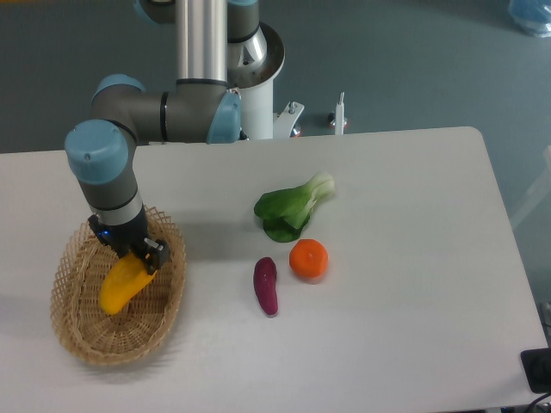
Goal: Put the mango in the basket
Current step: 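Lower the mango into the basket and open the gripper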
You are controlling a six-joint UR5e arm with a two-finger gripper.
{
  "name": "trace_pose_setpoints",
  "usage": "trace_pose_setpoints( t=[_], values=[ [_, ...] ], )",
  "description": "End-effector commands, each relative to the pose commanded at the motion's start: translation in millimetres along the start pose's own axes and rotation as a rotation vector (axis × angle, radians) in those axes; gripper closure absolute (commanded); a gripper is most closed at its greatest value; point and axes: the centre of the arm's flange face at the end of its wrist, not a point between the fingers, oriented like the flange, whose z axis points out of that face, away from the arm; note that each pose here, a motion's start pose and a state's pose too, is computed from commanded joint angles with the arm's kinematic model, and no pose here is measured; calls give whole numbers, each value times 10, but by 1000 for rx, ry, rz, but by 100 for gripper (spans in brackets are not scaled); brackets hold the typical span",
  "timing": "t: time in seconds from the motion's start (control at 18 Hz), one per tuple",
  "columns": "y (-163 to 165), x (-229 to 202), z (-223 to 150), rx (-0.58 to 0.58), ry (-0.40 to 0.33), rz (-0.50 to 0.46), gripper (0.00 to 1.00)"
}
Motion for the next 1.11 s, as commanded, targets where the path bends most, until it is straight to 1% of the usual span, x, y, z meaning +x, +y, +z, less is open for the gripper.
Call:
trace_pose_setpoints(
  t=[0.17,0.28,0.33,0.39,0.44,0.72,0.94,1.11],
  values=[
    [-33,13,59,-5,3,5,43],
    [-42,7,84,-9,3,5,37],
    [-49,4,77,-6,2,5,25],
    [-64,-5,68,-4,-1,5,8],
    [-80,-11,51,1,-1,3,0],
    [-85,-20,-48,18,-8,5,0],
    [-116,-53,-253,52,-26,4,0],
    [-156,-62,-283,59,-29,7,0]
  ],
)
